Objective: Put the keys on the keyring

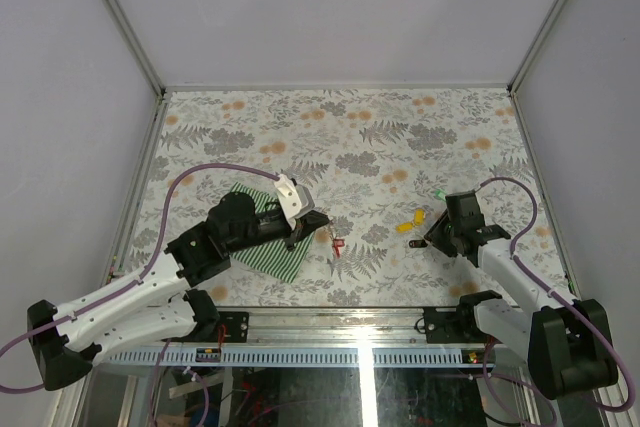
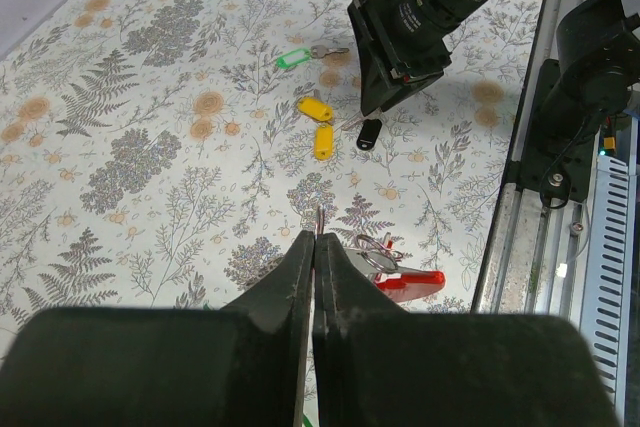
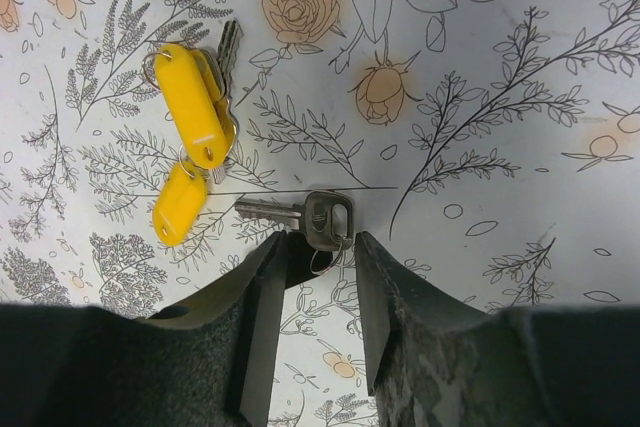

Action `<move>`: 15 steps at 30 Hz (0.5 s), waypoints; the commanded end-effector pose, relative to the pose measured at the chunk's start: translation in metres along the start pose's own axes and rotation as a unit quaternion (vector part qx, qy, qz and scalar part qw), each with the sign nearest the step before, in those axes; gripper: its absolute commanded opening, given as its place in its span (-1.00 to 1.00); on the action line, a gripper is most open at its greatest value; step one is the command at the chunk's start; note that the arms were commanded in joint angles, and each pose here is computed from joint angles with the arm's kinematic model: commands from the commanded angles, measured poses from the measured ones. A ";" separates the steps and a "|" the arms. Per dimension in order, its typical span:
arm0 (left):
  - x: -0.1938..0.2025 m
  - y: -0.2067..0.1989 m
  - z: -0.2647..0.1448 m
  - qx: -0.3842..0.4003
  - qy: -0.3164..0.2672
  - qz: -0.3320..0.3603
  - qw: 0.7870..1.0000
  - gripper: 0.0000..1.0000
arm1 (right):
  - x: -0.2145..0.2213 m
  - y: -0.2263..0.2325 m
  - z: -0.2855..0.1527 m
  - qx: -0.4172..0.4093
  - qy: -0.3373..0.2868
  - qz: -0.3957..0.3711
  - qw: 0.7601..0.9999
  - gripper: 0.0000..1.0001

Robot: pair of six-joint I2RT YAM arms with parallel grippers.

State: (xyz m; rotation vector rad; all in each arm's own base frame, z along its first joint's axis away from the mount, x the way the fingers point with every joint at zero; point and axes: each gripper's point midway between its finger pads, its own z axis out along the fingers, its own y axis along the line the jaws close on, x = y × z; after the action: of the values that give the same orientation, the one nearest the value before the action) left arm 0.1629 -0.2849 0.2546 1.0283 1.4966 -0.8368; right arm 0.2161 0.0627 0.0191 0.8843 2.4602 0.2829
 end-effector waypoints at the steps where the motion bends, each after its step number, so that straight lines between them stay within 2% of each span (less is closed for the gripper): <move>1: -0.030 0.002 0.001 0.000 -0.048 0.013 0.999 -1.00 | -0.003 0.005 0.000 -0.011 -0.007 0.008 1.000 -0.22; 7: -0.032 0.003 0.001 -0.001 -0.048 0.017 0.999 -1.00 | -0.002 0.001 0.004 -0.003 -0.005 0.003 1.000 -0.29; 15: -0.032 0.004 0.000 -0.004 -0.046 0.018 0.999 -1.00 | -0.004 0.001 0.004 -0.003 -0.009 -0.006 1.000 -0.52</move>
State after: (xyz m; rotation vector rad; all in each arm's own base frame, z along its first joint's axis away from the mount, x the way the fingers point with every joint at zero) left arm 0.1638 -0.2858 0.2516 1.0333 1.5052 -0.8338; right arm 0.2159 0.0626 0.0153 0.8801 2.4660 0.2790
